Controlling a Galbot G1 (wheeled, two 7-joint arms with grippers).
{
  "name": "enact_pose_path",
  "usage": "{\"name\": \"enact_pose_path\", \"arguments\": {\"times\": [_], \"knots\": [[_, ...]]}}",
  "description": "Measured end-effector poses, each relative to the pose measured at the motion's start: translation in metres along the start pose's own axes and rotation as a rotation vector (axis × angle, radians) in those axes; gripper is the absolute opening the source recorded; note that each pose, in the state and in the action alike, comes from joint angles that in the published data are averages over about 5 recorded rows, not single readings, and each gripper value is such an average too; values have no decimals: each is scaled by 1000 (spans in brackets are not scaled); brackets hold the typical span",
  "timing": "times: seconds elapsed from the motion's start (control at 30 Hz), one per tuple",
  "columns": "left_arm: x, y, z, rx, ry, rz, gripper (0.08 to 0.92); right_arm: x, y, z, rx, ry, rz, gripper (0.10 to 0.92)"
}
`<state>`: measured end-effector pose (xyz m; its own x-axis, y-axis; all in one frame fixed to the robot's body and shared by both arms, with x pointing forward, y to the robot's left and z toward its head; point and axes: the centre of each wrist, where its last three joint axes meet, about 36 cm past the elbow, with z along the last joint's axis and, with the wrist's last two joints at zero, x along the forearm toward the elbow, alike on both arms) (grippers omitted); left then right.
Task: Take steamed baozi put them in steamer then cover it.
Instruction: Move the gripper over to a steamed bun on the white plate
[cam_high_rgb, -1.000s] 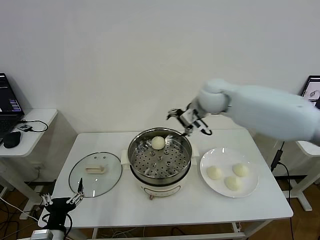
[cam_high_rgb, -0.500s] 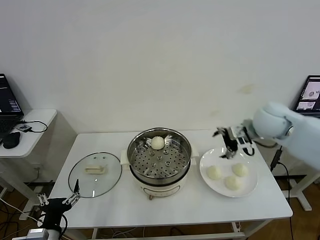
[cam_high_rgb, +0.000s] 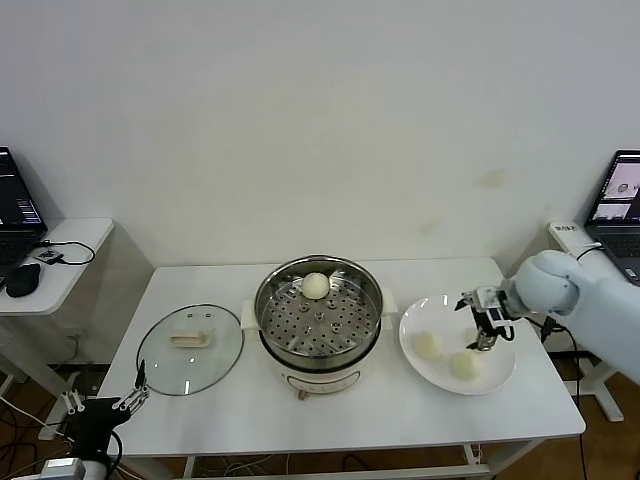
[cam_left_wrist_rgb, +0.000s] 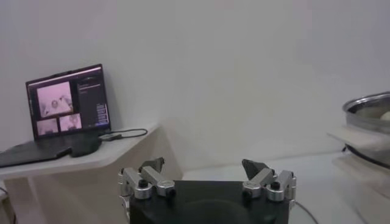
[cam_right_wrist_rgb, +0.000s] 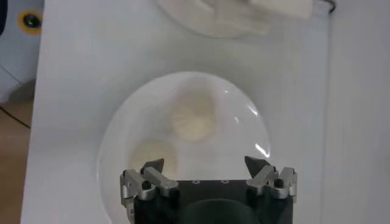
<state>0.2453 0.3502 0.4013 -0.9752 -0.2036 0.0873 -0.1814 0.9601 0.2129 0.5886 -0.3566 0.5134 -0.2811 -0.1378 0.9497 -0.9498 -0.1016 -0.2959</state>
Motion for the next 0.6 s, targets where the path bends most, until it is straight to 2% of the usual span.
{"name": "enact_pose_path", "arguments": {"times": [0.6], "knots": [[-1, 4, 1, -3, 2, -16, 823, -68, -19, -27, 9, -18, -65, 823]]}}
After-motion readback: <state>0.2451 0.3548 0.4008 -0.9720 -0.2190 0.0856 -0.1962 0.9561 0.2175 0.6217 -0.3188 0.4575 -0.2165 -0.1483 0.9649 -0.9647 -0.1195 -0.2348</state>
